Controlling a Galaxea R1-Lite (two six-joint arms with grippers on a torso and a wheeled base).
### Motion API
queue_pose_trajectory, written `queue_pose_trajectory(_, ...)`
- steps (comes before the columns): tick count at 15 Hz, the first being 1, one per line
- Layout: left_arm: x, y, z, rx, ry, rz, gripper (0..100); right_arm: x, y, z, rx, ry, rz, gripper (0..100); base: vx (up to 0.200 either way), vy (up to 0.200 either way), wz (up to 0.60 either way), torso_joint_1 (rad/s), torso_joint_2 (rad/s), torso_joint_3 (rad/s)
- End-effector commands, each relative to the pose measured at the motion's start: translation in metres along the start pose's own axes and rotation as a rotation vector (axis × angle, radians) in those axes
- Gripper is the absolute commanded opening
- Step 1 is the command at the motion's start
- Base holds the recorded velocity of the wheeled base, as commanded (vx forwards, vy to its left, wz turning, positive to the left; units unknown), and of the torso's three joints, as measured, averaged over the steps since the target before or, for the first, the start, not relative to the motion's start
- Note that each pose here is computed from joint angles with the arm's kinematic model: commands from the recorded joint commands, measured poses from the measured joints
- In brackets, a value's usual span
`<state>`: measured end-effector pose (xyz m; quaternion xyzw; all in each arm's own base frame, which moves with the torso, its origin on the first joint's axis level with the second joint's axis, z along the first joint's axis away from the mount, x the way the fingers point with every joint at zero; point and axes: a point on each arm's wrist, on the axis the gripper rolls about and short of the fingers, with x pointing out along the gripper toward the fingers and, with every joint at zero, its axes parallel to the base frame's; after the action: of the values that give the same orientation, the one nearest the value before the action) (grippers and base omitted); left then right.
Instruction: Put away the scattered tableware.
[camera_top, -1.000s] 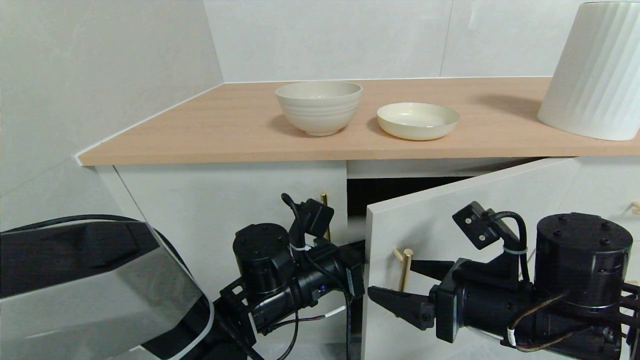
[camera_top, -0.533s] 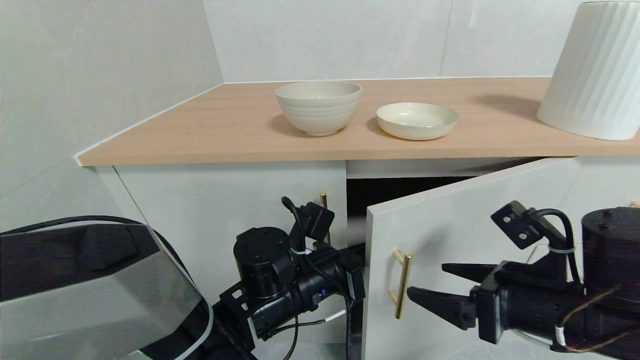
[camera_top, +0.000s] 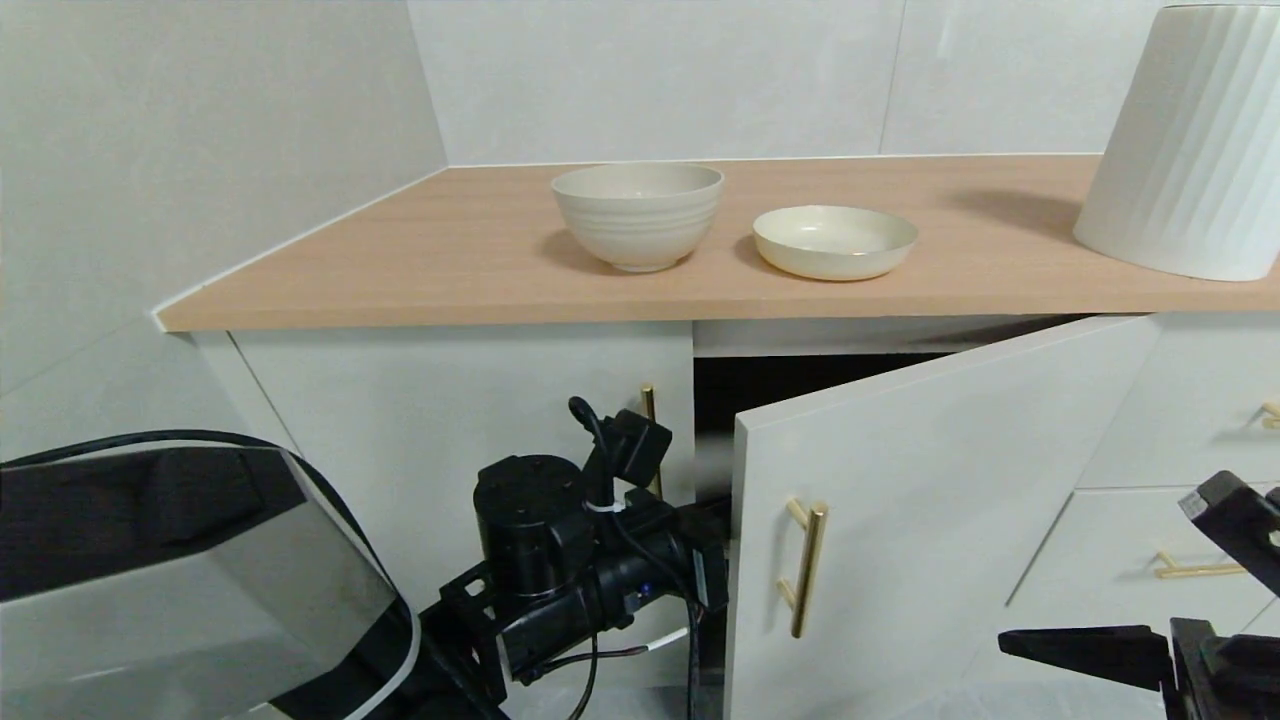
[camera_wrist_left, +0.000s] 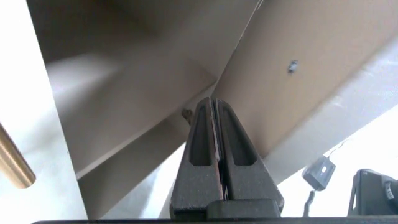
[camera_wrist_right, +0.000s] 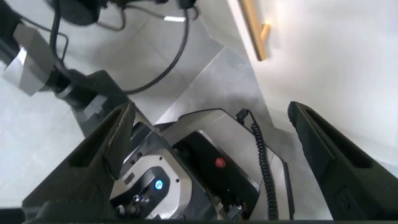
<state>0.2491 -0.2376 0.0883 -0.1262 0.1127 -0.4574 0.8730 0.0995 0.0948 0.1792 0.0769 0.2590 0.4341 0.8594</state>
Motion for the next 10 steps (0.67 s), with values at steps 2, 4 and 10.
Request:
queue_pose_trajectory(2, 0.004, -0.007, 0.016, 0.005, -0.014, -0.013, 0, -0.003, 0.003, -0.004, -0.01, 0.003, 0.019, 100, -0.2, 0.0, 0.0, 0.005, 0.0, 0.005)
queue_pose_trajectory(4, 0.006, -0.011, 0.02, 0.004, -0.005, -0.02, 0, -0.003, 0.002, -0.005, -0.009, 0.005, 0.019, 100, -0.2, 0.0, 0.0, 0.007, 0.0, 0.0)
queue_pose_trajectory(10, 0.022, -0.011, 0.019, 0.001, 0.012, -0.024, 0, -0.003, 0.003, -0.006, -0.011, 0.013, 0.022, 100, -0.067, 0.0, 0.0, -0.001, 0.0, 0.002)
